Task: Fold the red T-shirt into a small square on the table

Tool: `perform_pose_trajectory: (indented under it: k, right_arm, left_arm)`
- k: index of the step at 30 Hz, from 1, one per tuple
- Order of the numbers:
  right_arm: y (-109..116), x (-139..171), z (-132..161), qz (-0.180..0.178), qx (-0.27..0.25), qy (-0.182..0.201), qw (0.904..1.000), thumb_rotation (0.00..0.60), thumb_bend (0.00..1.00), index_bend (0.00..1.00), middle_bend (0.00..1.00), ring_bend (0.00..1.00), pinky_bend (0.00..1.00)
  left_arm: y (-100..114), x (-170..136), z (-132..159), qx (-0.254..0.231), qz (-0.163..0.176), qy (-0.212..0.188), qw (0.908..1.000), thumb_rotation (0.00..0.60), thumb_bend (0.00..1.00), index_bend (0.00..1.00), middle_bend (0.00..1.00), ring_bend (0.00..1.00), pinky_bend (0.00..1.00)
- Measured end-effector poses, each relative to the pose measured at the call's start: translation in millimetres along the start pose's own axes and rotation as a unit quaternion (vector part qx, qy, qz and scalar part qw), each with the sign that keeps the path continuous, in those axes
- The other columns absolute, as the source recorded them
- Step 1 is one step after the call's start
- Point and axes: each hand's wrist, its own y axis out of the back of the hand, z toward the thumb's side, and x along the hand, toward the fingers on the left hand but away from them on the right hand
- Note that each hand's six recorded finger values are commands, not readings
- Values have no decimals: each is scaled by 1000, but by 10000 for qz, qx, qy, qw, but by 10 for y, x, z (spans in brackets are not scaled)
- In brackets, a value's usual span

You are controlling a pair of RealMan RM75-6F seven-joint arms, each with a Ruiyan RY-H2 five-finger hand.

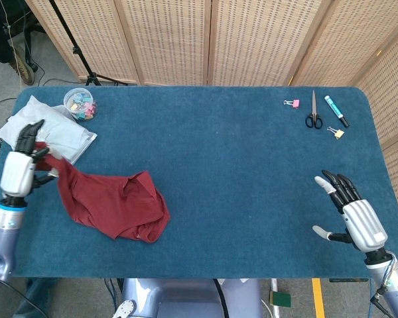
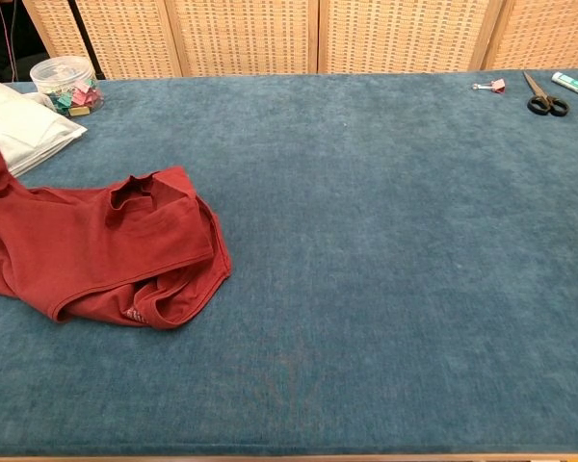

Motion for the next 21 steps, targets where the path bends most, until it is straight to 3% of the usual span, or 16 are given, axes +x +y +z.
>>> perform_pose_trajectory:
  k: [7, 12, 16, 21]
  right_arm:
    - [26, 10, 2, -22, -52, 14, 10000, 600, 0, 0, 0, 0, 0]
    - [47, 14, -1, -38, -81, 18, 10000, 600, 0, 0, 0, 0, 0]
    - [53, 19, 3, -39, -100, 30, 9999, 600, 0, 0, 0, 0, 0]
    - [57, 26, 9, -38, -110, 44, 9999, 600, 0, 0, 0, 0, 0]
  left_arm:
    - [-427, 70, 878, -249, -302, -981, 9944, 600, 633, 732, 0, 0, 0]
    - [-769, -108, 1507, -348, -738, -1706, 9820, 600, 633, 732, 0, 0, 0]
    - [-1010, -318, 1794, -410, -1127, -2078, 9708, 600, 634, 732, 0, 0, 0]
    - [-1221, -586, 1920, -266, -1564, -2407, 9576, 600, 632, 732, 0, 0, 0]
